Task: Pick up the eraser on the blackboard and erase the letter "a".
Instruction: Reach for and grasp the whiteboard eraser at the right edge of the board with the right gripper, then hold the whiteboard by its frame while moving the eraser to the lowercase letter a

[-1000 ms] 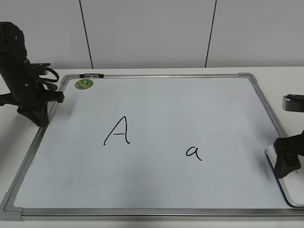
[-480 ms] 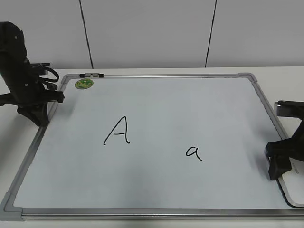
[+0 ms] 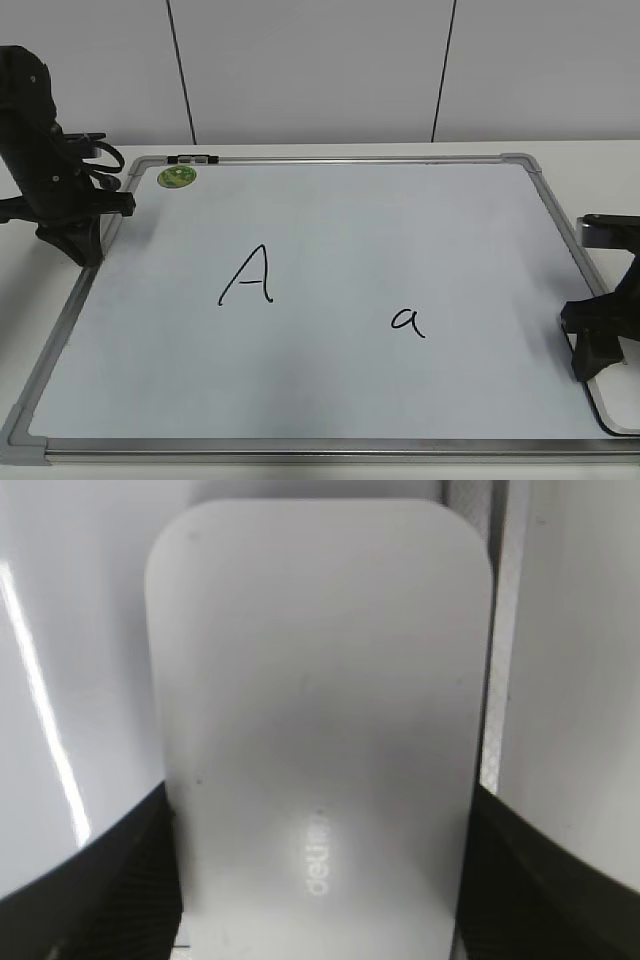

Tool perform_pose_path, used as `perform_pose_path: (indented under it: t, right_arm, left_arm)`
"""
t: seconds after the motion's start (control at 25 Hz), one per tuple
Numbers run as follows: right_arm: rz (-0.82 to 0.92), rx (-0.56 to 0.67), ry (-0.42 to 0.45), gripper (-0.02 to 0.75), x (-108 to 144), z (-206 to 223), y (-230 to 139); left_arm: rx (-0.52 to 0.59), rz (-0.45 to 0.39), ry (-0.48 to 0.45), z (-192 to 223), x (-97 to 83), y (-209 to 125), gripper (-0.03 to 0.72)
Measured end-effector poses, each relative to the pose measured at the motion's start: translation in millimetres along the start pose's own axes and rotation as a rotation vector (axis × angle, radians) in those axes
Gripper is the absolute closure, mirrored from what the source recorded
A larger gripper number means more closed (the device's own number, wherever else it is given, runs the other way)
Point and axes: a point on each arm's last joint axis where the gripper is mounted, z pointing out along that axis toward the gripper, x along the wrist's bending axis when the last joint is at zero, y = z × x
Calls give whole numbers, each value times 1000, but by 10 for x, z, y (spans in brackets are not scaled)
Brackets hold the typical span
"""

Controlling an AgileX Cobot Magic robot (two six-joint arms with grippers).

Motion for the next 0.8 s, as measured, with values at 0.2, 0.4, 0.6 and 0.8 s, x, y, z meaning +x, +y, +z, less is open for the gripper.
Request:
perform_pose_path:
  t: [0.2, 0.4, 0.6, 0.8]
  right_arm:
    - [-2, 0, 0, 214, 0, 0, 0]
    - [26, 49, 28, 214, 31, -93, 53]
    - [-6, 76, 36, 214, 134, -356, 249]
    - [-121, 113, 38, 214, 512, -445, 488]
  left_arm:
    - [0, -2, -3, 0, -3, 0, 634]
    - [1, 0, -6, 0, -5, -1, 634]
    - [1, 2, -10, 0, -9, -1, 633]
    - [1, 2, -12, 0, -11, -1, 633]
